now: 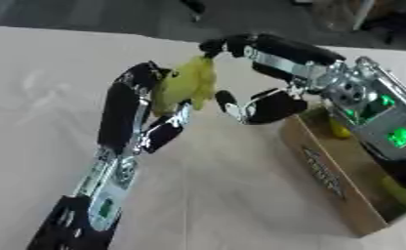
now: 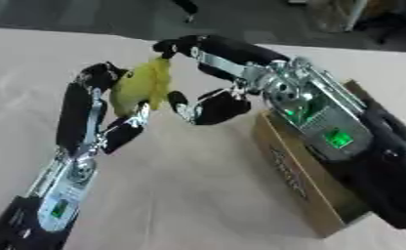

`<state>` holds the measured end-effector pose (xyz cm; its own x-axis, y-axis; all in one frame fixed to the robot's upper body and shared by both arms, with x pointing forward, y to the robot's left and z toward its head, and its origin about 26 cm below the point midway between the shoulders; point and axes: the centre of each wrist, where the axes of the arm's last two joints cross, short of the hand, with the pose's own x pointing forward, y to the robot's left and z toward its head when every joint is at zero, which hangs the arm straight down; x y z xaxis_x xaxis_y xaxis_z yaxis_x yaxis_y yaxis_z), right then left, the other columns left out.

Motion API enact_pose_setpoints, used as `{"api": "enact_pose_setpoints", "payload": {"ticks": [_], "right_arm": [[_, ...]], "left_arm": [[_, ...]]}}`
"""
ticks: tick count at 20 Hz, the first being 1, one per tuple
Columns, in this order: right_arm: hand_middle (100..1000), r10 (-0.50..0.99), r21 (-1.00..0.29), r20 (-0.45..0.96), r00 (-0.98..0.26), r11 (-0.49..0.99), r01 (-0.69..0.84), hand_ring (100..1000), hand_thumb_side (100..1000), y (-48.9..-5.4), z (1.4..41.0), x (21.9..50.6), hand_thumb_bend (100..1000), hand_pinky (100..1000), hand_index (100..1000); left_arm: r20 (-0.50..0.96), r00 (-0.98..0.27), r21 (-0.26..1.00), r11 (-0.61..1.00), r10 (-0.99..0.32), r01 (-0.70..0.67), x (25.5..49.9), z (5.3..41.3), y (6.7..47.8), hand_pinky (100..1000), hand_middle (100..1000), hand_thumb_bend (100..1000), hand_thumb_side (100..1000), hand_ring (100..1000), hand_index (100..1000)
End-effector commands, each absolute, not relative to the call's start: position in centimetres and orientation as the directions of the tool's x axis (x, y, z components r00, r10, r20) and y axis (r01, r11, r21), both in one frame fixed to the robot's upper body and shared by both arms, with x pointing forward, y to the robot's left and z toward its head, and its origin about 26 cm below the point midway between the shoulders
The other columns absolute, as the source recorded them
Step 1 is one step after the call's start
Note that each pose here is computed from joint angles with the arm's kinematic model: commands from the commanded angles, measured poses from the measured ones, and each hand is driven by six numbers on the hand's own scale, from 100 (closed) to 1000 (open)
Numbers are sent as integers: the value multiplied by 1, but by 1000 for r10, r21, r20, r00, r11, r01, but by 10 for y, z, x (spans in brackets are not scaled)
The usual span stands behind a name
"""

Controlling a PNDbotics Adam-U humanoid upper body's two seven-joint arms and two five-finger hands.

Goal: Pick up the objects with one hand, pass them to the other hand, and then place them into the box on the other side of the table.

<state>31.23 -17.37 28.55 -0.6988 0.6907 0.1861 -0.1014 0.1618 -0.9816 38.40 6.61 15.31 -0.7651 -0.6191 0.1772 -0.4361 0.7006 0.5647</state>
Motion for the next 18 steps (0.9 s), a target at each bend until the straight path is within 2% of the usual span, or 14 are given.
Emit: {"api": "enact_pose_setpoints", "payload": {"ticks": [1,8,12,15,16,17,18], "right_arm": [[891,700,-985,164,-695,151,-81,1000,217,-176,290,314,100,954,1000],[894,690,-988,143,-710,139,-64,1000,245,-176,290,314,110,953,1000],[898,670,-993,67,-740,117,16,1000,308,-176,294,308,263,951,981],[893,648,-992,12,-761,105,73,1000,302,-177,295,307,291,950,970],[892,643,-991,6,-766,107,81,1000,338,-177,294,307,320,949,970],[890,637,-990,5,-771,111,85,999,286,-176,294,308,283,949,969],[889,631,-989,5,-776,116,88,997,278,-176,294,307,282,949,970]], "left_arm": [[142,-785,537,713,-603,-450,380,166,61,470,430,100,179,476,503],[124,-799,530,720,-588,-448,378,170,60,469,429,100,173,476,503],[133,-821,530,740,-556,-415,376,170,59,454,425,100,181,471,502],[140,-841,534,755,-523,-381,377,172,60,460,427,100,175,473,503],[143,-844,537,757,-518,-373,377,173,60,461,427,100,175,473,503],[147,-846,540,758,-513,-366,376,173,60,461,427,100,171,473,503],[149,-846,544,757,-511,-361,376,173,59,460,427,100,170,473,503]]}}
